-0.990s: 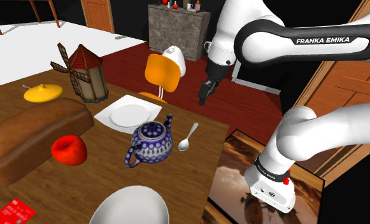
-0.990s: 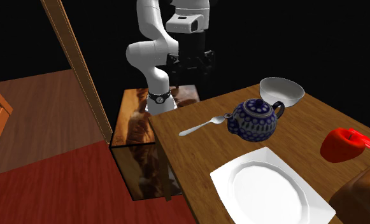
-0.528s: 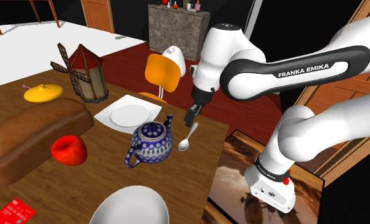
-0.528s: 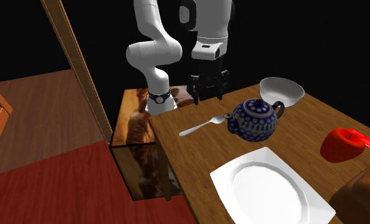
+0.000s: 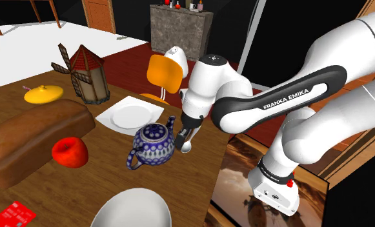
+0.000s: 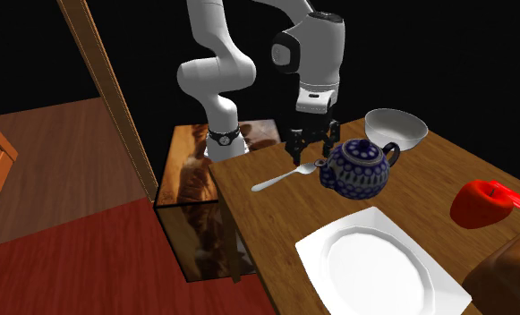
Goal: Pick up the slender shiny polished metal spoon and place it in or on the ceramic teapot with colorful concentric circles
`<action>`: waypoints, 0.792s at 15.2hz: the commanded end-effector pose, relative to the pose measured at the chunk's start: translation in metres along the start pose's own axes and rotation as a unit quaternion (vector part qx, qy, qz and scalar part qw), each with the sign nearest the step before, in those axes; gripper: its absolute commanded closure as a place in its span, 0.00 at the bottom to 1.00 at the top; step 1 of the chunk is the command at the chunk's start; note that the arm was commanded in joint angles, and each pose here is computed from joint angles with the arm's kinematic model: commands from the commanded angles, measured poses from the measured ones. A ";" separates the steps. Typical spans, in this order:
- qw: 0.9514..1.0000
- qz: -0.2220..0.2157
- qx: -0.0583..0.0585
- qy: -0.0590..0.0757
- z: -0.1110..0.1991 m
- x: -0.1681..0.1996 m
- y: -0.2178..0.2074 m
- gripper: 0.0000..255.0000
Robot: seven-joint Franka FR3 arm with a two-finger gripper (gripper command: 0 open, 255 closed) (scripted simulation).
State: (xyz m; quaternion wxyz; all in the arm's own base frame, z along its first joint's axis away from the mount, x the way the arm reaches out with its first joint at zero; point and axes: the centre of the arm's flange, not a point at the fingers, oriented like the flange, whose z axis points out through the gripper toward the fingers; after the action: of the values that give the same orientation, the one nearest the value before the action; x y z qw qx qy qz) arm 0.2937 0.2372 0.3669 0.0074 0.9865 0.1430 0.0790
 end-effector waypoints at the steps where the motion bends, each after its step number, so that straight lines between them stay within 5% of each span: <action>1: 1.000 -0.001 0.001 0.001 0.011 0.000 -0.002 0.00; 12: 1.000 -0.001 0.001 0.001 0.035 0.000 -0.002 0.00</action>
State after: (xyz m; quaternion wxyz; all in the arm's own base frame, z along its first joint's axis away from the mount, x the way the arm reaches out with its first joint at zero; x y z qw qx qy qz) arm 0.2991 0.2395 0.3333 0.0064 0.9862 0.1443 0.0811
